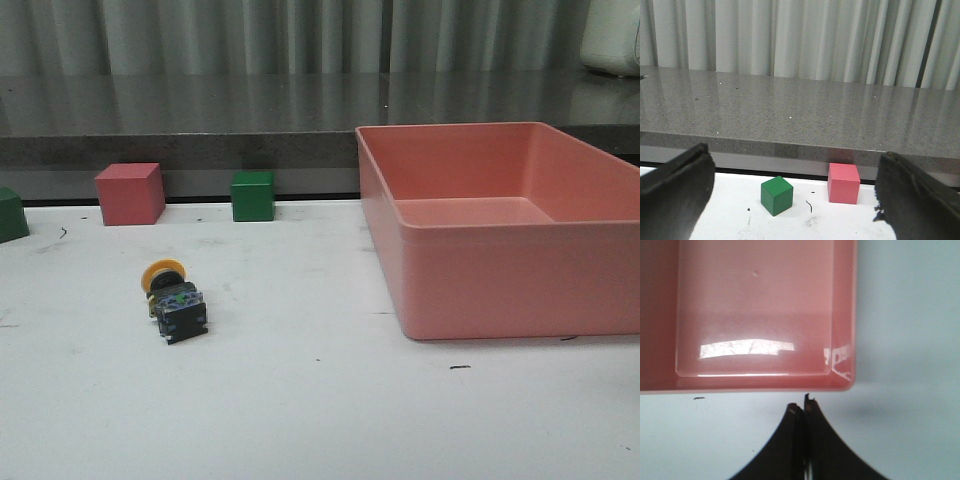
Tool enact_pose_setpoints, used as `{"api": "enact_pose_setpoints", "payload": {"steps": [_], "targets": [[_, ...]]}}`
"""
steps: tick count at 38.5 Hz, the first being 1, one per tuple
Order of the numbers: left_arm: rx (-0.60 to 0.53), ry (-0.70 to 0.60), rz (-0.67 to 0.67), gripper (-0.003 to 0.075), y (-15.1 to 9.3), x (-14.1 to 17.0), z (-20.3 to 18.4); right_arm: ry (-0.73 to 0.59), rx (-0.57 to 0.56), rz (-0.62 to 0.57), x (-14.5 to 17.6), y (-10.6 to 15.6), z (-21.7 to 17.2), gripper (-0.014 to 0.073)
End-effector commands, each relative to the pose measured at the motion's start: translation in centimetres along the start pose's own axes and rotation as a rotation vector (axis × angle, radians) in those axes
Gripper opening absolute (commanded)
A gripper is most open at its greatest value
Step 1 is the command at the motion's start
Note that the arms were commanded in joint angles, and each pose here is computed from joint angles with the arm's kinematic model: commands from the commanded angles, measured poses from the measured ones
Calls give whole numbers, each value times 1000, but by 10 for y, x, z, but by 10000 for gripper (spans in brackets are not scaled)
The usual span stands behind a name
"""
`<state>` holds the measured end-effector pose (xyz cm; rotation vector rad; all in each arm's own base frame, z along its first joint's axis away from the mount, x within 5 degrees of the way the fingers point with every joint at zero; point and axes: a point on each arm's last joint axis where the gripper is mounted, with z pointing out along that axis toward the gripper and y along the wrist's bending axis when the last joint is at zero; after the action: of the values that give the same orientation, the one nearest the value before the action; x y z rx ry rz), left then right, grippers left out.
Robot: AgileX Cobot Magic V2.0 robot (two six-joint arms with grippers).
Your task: Place and stand button with both arms
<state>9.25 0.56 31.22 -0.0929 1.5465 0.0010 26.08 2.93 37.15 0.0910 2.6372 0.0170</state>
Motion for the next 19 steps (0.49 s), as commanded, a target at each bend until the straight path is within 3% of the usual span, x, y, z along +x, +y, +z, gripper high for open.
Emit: {"api": "enact_pose_setpoints", "payload": {"steps": [1,19], "targets": [[4,-105,-11,617,-1,-18,1,-134,2,40,18,-14,-16,-63],[4,-105,-11,617,-1,-18,1,-696,-37,-56,140,-34,-21,-63]]}}
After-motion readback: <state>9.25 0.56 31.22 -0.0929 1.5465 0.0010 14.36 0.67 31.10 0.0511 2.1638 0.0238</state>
